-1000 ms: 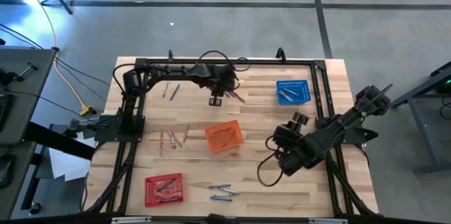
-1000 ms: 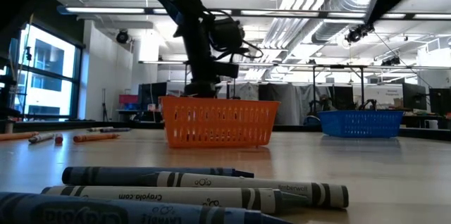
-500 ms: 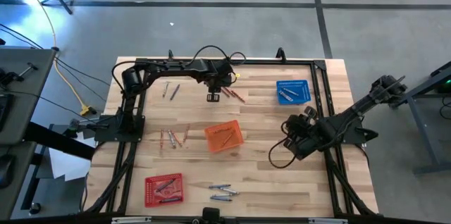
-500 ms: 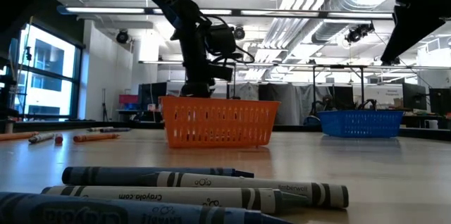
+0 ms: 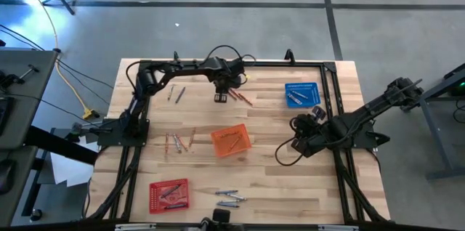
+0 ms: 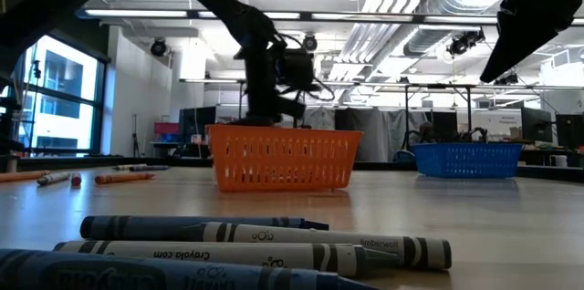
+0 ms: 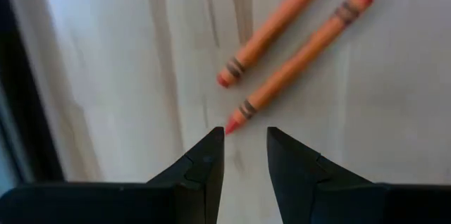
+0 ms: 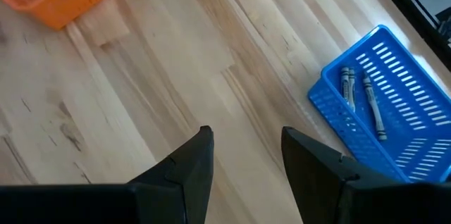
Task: Sort crayons
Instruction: Put the orange crayon into the orange bin
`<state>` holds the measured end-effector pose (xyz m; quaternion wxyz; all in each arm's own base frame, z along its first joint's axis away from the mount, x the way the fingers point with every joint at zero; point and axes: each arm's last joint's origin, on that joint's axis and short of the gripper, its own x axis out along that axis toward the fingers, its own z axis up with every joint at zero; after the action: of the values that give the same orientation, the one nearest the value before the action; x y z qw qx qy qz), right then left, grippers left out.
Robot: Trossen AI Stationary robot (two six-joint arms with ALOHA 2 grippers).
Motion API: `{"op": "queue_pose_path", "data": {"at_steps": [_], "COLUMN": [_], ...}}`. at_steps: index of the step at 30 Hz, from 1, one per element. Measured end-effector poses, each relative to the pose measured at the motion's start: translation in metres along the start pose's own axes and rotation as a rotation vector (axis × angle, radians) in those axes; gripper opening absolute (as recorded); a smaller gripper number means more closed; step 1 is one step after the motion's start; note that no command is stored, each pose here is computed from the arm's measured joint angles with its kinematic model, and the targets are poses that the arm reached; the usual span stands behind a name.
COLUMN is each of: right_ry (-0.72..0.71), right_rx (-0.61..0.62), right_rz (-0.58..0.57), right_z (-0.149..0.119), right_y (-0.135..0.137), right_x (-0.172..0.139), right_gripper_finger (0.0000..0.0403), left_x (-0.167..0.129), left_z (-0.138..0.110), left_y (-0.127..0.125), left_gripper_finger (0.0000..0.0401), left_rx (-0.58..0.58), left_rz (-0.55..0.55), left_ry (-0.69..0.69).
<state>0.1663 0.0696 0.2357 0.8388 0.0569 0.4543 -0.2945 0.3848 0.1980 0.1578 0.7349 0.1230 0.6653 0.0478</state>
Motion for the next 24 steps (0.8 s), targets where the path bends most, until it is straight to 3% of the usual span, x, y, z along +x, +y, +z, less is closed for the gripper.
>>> {"op": "queue_pose_path", "data": {"at_steps": [8, 18, 24], "right_ry": [0.015, 0.013, 0.012], "right_rx": [-0.021, -0.033, -0.038], "right_rz": [0.017, 0.023, 0.024], "right_z": [0.0, 0.0, 0.0], "right_y": [0.001, 0.001, 0.002], "right_x": [0.0, 0.0, 0.0], "right_gripper_finger": [0.0161, 0.0161, 0.0161], "left_x": [-0.012, -0.014, 0.0], "left_z": [0.009, 0.013, 0.015], "left_y": [0.004, -0.007, -0.015], "left_gripper_finger": [0.0094, 0.0094, 0.0094], "left_rx": [0.02, 0.161, 0.235], "left_rz": [-0.052, -0.065, -0.087], "left_ry": [-0.059, -0.052, -0.002]}}
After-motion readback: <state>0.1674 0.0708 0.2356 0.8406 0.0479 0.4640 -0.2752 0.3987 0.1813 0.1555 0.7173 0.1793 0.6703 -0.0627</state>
